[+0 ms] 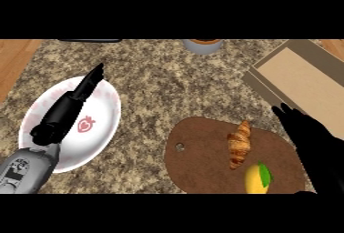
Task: Pick the croissant from the cutting board and place it in the cardboard box
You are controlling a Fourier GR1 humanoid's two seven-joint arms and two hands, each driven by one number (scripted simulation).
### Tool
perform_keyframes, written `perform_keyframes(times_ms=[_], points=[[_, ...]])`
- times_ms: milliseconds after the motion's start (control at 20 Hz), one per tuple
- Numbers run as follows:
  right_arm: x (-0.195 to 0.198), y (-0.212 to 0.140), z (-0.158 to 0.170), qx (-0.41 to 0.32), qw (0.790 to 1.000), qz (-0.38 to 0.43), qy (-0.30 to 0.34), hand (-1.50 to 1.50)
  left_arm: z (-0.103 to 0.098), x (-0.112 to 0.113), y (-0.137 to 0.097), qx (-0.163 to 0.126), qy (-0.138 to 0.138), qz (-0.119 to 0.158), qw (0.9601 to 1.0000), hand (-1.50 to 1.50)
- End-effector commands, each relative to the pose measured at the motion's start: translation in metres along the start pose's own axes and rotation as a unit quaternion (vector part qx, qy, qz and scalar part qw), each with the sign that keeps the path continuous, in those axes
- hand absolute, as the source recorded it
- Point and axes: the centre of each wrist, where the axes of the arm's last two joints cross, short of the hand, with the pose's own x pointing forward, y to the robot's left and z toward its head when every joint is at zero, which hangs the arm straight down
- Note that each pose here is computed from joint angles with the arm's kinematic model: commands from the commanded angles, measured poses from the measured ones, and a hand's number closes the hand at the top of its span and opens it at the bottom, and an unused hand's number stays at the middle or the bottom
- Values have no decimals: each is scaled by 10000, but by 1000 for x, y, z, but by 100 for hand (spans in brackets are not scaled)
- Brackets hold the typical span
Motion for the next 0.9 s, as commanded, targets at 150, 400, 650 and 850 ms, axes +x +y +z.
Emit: perform_keyframes(times_ms=[150, 400, 650, 850], points=[[56, 14, -21, 500, 9966, 274, 589, -150, 1, -5, 4, 34, -20, -71, 10000, 0], [77, 41, -21, 763, 9946, 206, 674, -150, 15, -16, 4, 17, 129, 36, 9999, 0], [72, 44, -46, 573, 9917, 622, 965, -150, 10, -10, 5, 107, 152, 41, 9998, 0], [85, 51, -50, 512, 9925, 513, 983, -150, 23, 0, 4, 18, 155, 7, 9999, 0]])
